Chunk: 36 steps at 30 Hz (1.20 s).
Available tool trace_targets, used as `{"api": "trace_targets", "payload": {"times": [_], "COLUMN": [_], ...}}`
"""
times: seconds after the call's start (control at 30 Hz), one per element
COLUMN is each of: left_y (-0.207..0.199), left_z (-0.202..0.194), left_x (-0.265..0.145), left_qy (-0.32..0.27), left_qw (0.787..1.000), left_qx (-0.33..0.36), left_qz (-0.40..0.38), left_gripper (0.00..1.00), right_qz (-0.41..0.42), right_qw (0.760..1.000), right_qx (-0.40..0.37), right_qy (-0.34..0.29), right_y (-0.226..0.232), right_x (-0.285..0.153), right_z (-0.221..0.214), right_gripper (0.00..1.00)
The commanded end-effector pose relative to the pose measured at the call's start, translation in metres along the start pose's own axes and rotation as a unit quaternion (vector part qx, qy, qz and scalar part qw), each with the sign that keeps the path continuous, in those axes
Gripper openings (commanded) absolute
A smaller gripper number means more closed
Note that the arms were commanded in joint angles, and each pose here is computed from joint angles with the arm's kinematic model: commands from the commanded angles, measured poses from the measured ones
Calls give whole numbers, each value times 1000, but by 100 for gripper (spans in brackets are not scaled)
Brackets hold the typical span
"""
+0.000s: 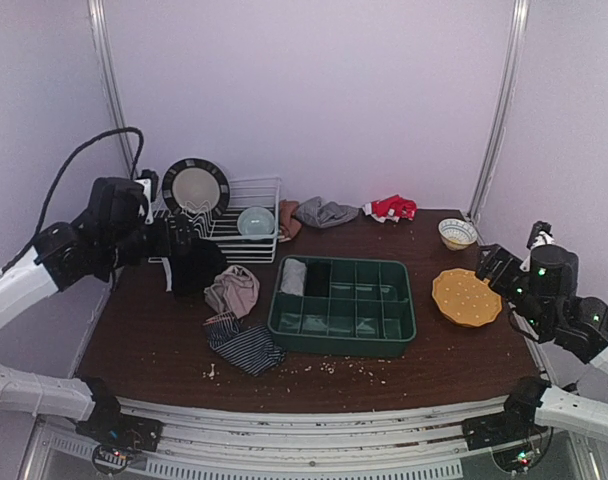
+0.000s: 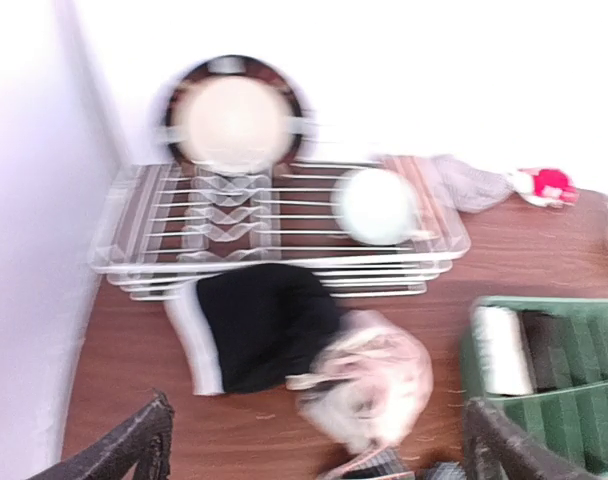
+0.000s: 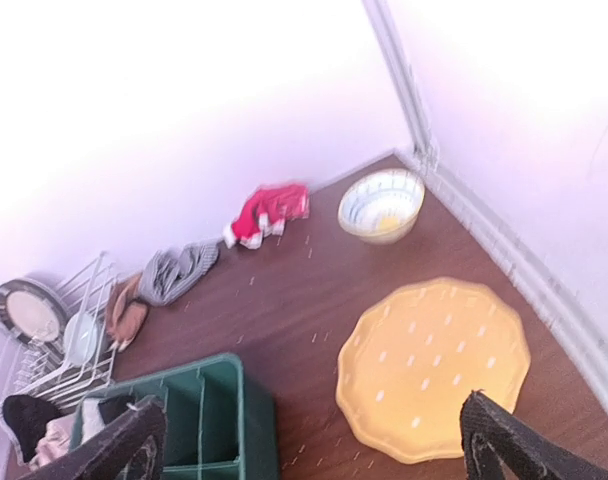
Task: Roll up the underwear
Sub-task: Reset both arms
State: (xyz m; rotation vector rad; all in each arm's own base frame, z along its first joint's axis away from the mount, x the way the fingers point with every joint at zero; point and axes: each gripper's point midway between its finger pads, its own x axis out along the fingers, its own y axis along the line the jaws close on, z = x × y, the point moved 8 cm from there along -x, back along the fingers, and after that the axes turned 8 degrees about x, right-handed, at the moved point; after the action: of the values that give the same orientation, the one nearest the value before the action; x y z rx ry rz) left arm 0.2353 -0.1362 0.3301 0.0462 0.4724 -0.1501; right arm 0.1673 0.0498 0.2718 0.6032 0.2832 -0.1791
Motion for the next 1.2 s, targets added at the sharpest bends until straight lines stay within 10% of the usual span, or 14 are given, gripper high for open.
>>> {"api": "trace_targets", "payload": {"times": [0.0, 0.27, 0.47, 0.77, 0.93, 1.17], "left_y": [47, 68, 128, 153, 131, 144], "left_z": [-26, -99, -125, -140, -147, -140], "left_x": [-24, 9, 47, 106, 145, 154], "left_qy": [-31, -129, -89, -103, -108, -93], "left_qw": [985, 956, 955, 959, 981, 980], "left_qx": [11, 86, -18, -9, 91, 54], "left_qz": [172, 249, 283, 264, 134, 166], "left_gripper": [98, 98, 98, 98, 98, 98], "right_qz": [-43, -77, -108, -30, -63, -97], "right_qw": [988, 946, 961, 944, 968, 978], "right_qx": [-118, -280, -187, -295, -206, -173], "right_qy": [-89, -147, -171, -145, -129, -71], "right_y": [0, -16, -43, -52, -87, -94], "right_x": [0, 37, 83, 137, 154, 187], "right_z": [19, -16, -40, -83, -66, -52], "right_gripper": [100, 100, 100, 100, 100, 100]}}
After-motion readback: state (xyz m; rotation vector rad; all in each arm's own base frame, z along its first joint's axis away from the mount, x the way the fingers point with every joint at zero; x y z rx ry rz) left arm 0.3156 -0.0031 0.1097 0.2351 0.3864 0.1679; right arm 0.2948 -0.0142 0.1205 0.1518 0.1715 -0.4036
